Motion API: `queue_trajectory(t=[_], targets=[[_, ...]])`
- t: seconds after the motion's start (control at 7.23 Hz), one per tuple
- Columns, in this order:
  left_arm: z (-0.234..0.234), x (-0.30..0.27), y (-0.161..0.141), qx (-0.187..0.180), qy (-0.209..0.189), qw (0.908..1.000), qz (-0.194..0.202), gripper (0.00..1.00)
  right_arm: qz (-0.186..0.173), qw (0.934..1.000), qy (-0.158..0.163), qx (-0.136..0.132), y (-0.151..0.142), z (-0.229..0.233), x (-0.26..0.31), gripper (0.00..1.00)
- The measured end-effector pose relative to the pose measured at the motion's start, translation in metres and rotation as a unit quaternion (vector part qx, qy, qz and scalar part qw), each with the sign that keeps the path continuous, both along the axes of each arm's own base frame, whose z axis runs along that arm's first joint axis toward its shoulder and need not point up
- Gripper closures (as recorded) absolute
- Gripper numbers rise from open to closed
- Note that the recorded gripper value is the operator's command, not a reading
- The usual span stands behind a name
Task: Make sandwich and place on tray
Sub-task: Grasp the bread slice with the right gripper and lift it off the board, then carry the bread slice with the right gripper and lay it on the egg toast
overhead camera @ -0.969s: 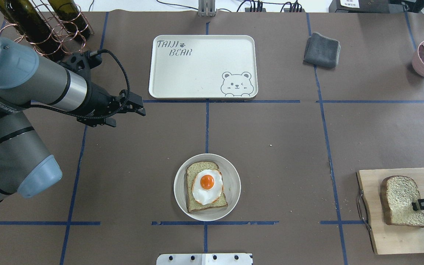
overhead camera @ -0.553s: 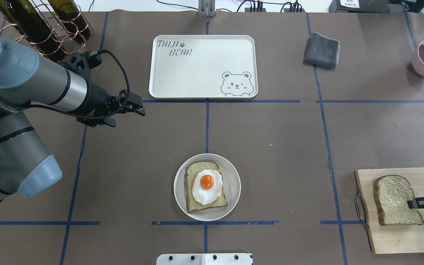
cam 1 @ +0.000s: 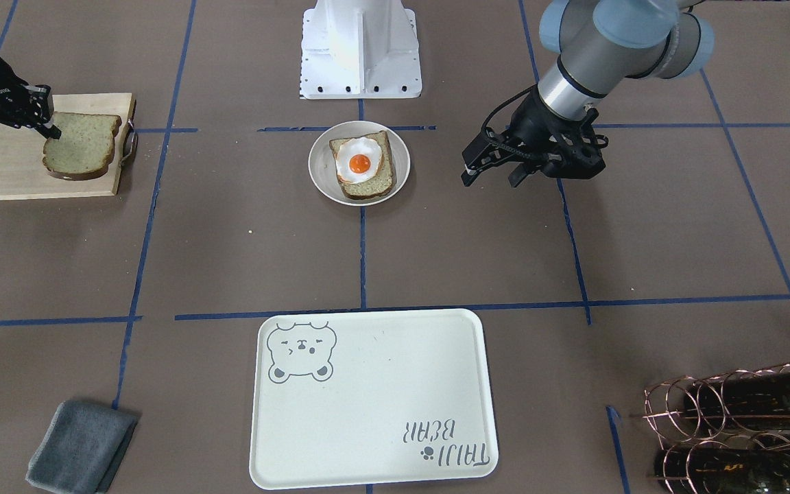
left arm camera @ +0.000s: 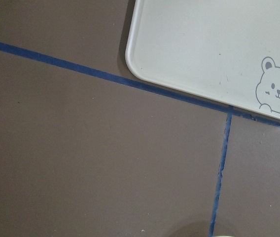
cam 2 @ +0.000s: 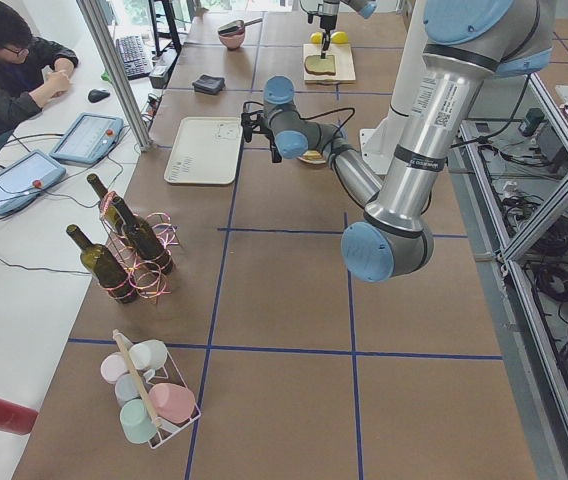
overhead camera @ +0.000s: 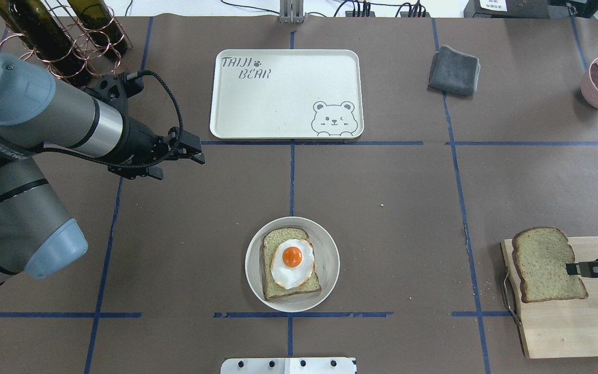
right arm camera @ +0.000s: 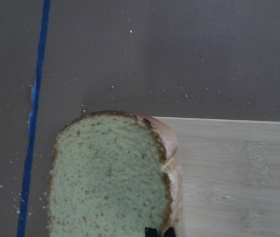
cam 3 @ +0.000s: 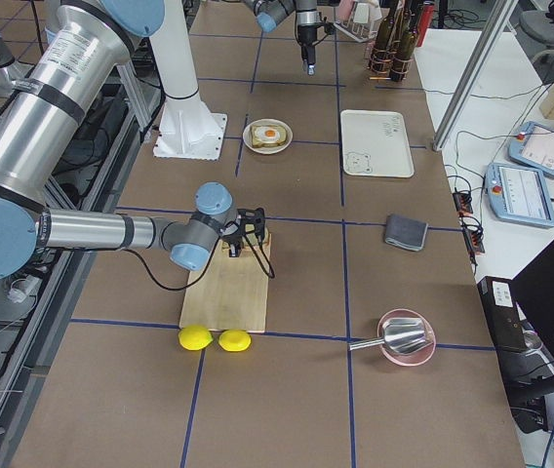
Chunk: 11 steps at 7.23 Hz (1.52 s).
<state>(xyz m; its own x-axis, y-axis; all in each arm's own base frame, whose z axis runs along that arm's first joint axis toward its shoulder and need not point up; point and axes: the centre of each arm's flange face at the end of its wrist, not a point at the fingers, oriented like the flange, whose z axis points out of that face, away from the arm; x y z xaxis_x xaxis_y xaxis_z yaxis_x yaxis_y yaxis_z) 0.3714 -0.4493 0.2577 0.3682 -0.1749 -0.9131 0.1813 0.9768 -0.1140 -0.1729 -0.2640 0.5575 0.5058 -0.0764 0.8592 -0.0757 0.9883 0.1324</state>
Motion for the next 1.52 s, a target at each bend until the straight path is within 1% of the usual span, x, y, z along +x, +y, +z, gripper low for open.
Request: queue_trajectory(t=[0.14,0.28,0.55,0.69,0.83,0.97,1.11,1.25,1.38,1.52], targets=[[0.001,0.0,0.0,0.0,0.0,1.0,0.0,0.0,0.006,0.9995,-0.031,0.003,-0.01,-0.017,0.004,1.0],[0.001,0.0,0.0,-0.001,-0.001,1.0,0.0,0.0,0.014,0.9978,-0.065,-0.002,-0.024,-0.037,-0.001,1.0],[0.005,-0.001,0.0,0.0,-0.001,1.0,0.0,0.0,0.029,0.9902,-0.135,-0.02,-0.064,-0.095,-0.038,1.0],[0.007,-0.001,0.0,0.002,0.001,1.0,0.0,0.0,0.03,0.986,-0.16,-0.036,-0.085,-0.13,-0.064,1.0],[0.008,0.0,-0.001,0.004,0.003,1.0,0.0,0.0,0.024,0.9839,-0.171,-0.049,-0.101,-0.166,-0.096,1.0],[0.009,0.0,-0.001,0.004,0.005,1.0,0.0,0.0,0.014,0.9838,-0.169,-0.058,-0.112,-0.204,-0.132,1.0],[0.01,0.0,-0.001,0.004,0.005,1.0,-0.001,0.0,0.004,0.9847,-0.163,-0.061,-0.11,-0.238,-0.175,1.0],[0.012,0.0,0.0,0.003,0.005,1.0,-0.001,0.0,-0.006,0.9867,-0.152,-0.059,-0.092,-0.27,-0.228,1.0],[0.014,0.0,0.0,0.005,0.007,1.0,0.0,0.0,-0.009,0.9898,-0.131,-0.056,-0.068,-0.299,-0.279,1.0],[0.016,0.0,0.0,0.007,0.008,0.9999,0.0,0.0,-0.009,0.9926,-0.108,-0.054,-0.054,-0.319,-0.316,1.0]])
